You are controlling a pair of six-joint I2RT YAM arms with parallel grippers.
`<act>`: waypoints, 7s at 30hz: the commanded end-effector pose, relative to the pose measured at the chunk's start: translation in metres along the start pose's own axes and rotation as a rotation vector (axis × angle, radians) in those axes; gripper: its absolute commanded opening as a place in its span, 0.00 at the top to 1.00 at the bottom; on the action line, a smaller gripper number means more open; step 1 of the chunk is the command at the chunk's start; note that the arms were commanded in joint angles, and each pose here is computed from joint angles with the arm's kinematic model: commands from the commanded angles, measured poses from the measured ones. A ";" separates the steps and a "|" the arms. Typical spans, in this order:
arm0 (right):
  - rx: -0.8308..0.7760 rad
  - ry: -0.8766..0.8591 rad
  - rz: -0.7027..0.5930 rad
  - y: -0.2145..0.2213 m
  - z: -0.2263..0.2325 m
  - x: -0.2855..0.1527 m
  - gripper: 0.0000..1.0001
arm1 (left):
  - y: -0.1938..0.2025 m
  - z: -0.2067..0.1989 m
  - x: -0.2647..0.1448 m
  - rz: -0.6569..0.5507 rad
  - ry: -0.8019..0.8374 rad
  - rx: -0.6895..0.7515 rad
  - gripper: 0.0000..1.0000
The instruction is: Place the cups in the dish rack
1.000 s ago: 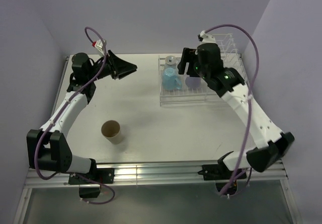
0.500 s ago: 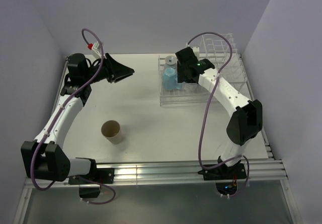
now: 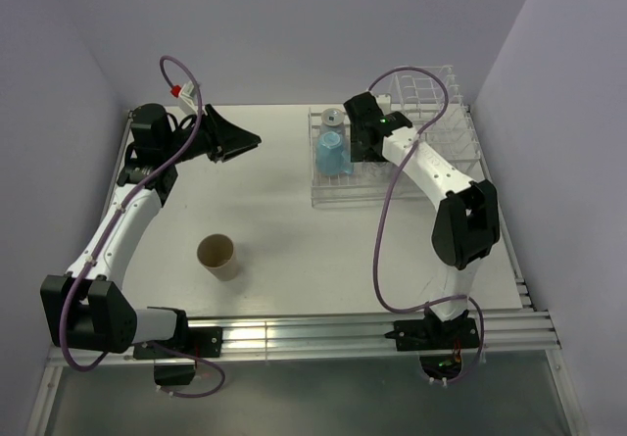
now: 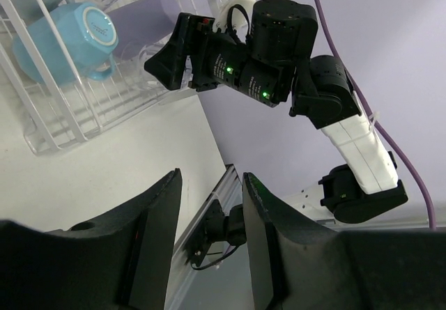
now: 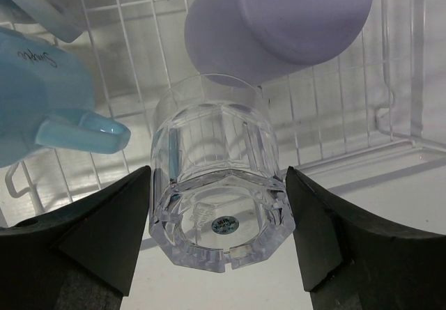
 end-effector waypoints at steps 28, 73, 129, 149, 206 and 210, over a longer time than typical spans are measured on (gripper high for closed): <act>0.023 -0.006 0.041 -0.020 0.014 0.041 0.93 | -0.009 -0.013 -0.003 -0.008 0.029 0.073 0.54; 0.139 -0.037 -0.049 -0.049 0.014 0.034 0.00 | -0.004 0.001 -0.001 0.009 -0.044 0.064 0.51; 0.172 -0.373 -0.325 -0.013 0.004 -0.147 0.00 | 0.169 0.084 -0.131 -0.079 -1.212 -0.382 0.54; 0.164 -0.523 -0.348 -0.012 0.005 -0.167 0.00 | 0.102 0.026 -0.072 -0.066 -0.573 -0.202 1.00; 0.130 -1.679 -0.466 0.028 -0.024 -0.279 0.87 | 0.045 -0.073 0.020 0.106 0.515 0.066 0.67; 0.135 -1.632 -0.479 0.027 -0.028 -0.280 0.91 | 0.042 -0.074 0.022 0.087 0.482 0.073 0.55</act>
Point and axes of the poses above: each gripper's point midway between its finger pads, its own x axis out along the fingers, its own z axis along the line the jaws close on, y = z × x, the point moved 9 cm from there along -x, back along the fingers, and after that the axes turned 5 degrees about x, right-handed, at the moved point
